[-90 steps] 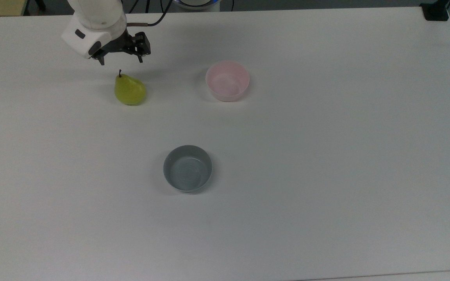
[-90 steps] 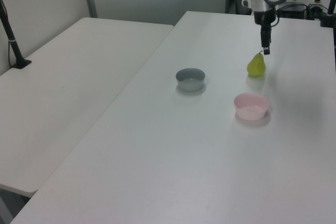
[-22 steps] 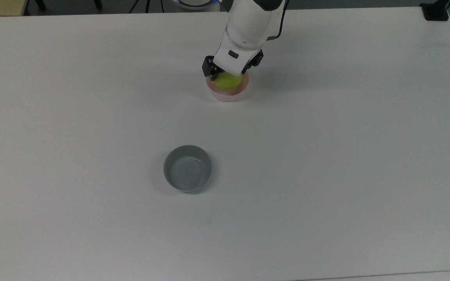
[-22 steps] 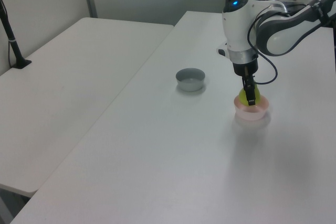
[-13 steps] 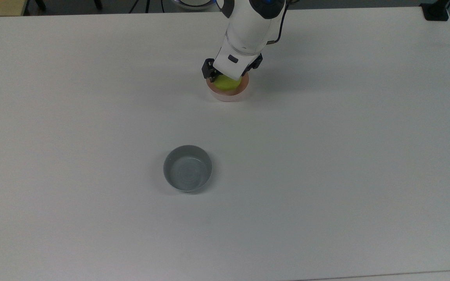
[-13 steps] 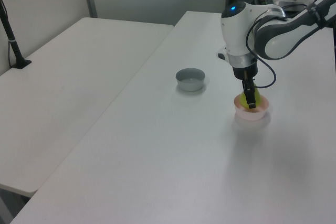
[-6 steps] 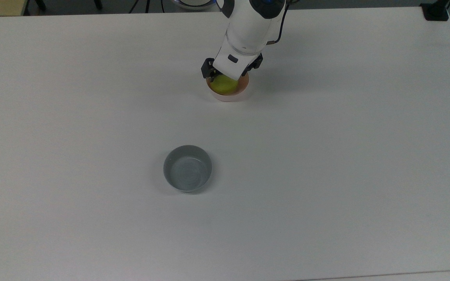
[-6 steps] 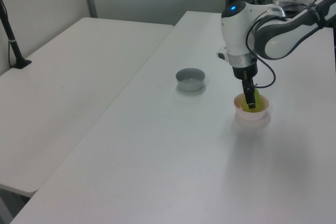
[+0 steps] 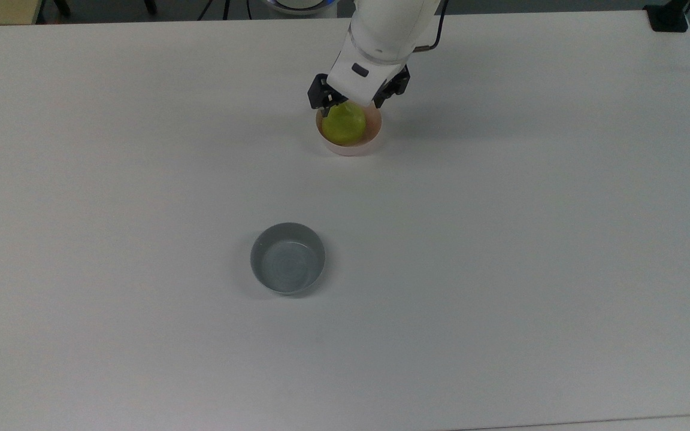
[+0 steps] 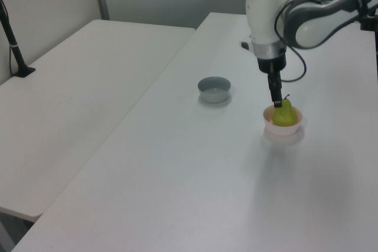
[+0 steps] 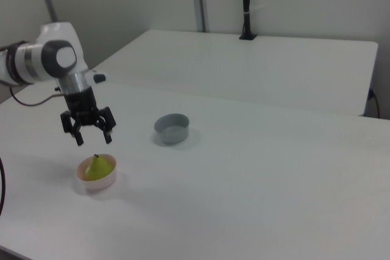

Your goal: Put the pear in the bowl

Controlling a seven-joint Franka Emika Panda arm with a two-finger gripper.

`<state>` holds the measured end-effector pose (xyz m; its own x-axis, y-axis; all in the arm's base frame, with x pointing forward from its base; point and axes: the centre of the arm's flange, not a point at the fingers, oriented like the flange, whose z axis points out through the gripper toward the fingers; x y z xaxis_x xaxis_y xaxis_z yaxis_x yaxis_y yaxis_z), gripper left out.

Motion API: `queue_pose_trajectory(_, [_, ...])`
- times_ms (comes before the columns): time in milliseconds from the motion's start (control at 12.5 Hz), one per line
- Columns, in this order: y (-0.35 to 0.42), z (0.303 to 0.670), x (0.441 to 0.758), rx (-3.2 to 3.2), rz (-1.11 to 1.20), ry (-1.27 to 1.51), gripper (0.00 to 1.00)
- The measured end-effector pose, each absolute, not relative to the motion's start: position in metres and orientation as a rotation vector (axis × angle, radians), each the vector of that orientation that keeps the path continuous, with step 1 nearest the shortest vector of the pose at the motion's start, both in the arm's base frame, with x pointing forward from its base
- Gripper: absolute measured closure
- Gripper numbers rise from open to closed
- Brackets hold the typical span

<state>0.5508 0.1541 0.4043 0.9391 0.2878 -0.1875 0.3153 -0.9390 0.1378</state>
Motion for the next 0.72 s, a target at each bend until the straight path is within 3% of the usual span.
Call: queue_pose_trajectory(720, [0.098, 0.571, 0.58, 2.99, 0.011, 0.252, 0.0])
